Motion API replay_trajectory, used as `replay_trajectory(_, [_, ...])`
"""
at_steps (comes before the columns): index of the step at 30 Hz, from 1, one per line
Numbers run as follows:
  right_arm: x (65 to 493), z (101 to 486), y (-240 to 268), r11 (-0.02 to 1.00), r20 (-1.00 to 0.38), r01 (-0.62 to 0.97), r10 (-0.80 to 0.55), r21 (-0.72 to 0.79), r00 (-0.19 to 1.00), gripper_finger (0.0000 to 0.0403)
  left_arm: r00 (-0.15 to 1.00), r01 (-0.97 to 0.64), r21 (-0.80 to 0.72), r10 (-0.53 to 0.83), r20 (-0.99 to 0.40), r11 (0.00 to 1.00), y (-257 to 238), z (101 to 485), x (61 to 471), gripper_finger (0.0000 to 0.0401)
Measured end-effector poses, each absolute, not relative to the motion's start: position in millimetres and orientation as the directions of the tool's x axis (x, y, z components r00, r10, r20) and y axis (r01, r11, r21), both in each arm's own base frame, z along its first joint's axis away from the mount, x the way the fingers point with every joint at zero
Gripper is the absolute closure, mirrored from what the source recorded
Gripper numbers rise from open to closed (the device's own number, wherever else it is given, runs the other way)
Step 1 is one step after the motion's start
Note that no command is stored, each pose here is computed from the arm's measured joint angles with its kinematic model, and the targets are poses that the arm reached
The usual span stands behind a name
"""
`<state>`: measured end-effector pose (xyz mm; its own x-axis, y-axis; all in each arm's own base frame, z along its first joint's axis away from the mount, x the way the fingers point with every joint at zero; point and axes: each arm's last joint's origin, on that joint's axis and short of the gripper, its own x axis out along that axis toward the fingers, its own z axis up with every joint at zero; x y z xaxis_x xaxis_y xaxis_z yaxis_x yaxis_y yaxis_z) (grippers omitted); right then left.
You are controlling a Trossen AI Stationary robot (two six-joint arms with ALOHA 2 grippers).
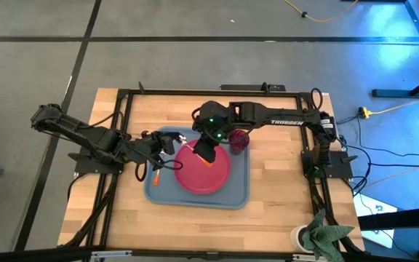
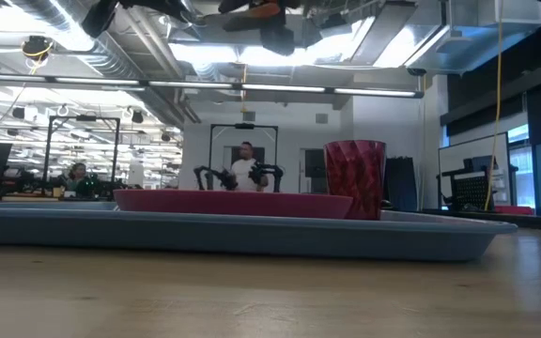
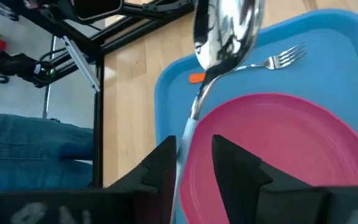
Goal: Pick and place plate/cup/fork/spoon on tray
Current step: Put the orange spoon on the blue serving tray to the left of the red plate
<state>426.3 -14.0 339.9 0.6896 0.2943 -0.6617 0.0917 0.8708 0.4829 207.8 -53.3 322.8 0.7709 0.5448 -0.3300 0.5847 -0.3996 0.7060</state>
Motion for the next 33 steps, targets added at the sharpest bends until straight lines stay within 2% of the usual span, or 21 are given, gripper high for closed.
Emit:
replay_trajectory(12, [430.0,343.1,-13.1,0.845,-0.609,0.047,0.345,0.533,0.715,0.0301,0.779,0.575,0.715,0.533,-0.331,-0.396,-53.6,323.3,208.4,0.0401])
replay_trajectory(15, [431.3,341.4,-13.0,0.853,-0.61,0.032,0.346,0.521,0.713,0.032,0.785,0.56,0.731,0.531,-0.318,-0.391,-53.9,325.0,209.3,0.0401])
replay_trajectory(18, [431.5,340.1,-11.3,0.87,-0.617,0.011,0.341,0.493,0.709,0.0356,0.791,0.547,0.742,0.53,-0.306,-0.388,-54.2,326.5,210.1,0.0401])
replay_trajectory(21, [430.9,338.0,-11.4,0.899,-0.645,0.038,0.283,0.437,0.71,0.0388,0.785,0.554,0.734,0.538,-0.306,-0.392,-54.0,326.2,209.5,0.0401])
replay_trajectory(33, [431.0,337.7,-9.9,0.909,-0.649,0.034,0.269,0.414,0.712,0.0389,0.803,0.529,0.763,0.51,-0.308,-0.372,-54.2,327.4,210.7,0.0363])
